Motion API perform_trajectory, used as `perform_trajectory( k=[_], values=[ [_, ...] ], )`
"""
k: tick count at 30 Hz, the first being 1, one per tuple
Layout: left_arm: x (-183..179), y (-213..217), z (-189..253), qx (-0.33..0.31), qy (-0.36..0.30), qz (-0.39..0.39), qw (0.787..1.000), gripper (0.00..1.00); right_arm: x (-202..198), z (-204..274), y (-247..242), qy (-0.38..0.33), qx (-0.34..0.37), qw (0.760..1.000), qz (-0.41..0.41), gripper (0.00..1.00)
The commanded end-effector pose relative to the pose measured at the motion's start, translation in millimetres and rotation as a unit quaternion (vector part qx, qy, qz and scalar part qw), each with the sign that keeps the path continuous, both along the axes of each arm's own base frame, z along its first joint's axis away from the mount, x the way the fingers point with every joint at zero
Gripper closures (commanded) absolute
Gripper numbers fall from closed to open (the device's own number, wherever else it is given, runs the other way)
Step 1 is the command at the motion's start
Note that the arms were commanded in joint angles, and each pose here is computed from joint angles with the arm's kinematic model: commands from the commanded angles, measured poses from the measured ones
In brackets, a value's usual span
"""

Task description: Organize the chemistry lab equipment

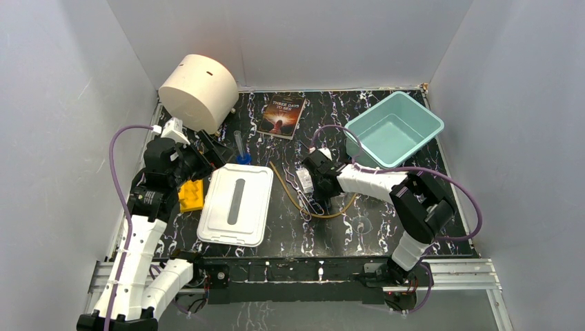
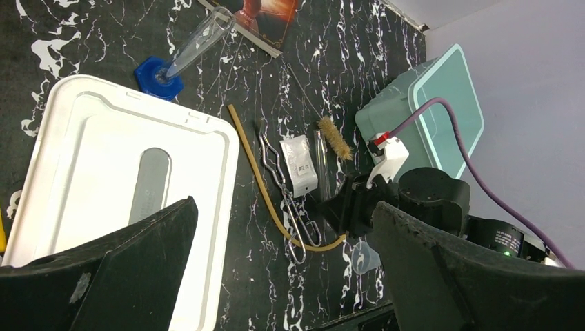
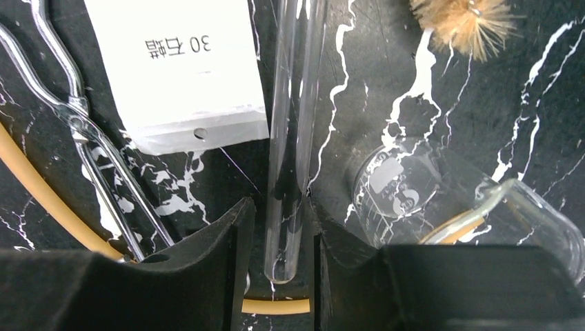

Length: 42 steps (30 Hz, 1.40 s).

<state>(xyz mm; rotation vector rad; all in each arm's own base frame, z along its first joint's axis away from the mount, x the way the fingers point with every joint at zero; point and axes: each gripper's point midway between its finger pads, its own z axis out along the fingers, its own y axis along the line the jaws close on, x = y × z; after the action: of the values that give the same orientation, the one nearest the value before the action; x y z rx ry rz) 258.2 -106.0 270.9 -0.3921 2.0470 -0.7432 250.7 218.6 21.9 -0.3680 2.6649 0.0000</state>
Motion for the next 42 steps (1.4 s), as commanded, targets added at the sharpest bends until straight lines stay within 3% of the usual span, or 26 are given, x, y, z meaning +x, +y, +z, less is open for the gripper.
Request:
perform_trajectory(
  k=[1,10,15,18,25,30,35,42],
  values=[
    [0,3,13,0.001,-0.023,0.008,1.0,0.02,6,-6,5,-0.004,0.008,1.0,0.021,0.6],
    [-2,-2,25,-0.014,-0.029,-0.001,0.999,0.02,13,-2,-3,-0.017,0.009,1.0,0.002,0.77],
    [-12,-20,30,-0.074,-0.004,-0.027,0.997,0.02,13,55,25,-0.04,0.135,0.99,0.022,0.78],
    [-24,-30,2,-0.112,0.042,-0.04,0.992,0.02,-2,73,51,-0.005,0.241,0.969,0.046,0.78],
    [-42,-52,-36,-0.173,0.104,-0.087,0.976,0.02,-18,84,77,0.024,0.321,0.943,0.083,0.78],
    [-32,-68,-39,-0.221,0.096,-0.095,0.966,0.02,-37,93,92,0.059,0.372,0.918,0.125,0.78],
    [-16,-105,-53,-0.18,0.12,-0.106,0.97,0.1,-44,103,101,0.068,0.407,0.901,0.135,0.78],
    [0,-144,-88,-0.123,0.164,-0.062,0.977,0.18,-45,113,105,0.062,0.435,0.889,0.13,0.79]
  ],
)
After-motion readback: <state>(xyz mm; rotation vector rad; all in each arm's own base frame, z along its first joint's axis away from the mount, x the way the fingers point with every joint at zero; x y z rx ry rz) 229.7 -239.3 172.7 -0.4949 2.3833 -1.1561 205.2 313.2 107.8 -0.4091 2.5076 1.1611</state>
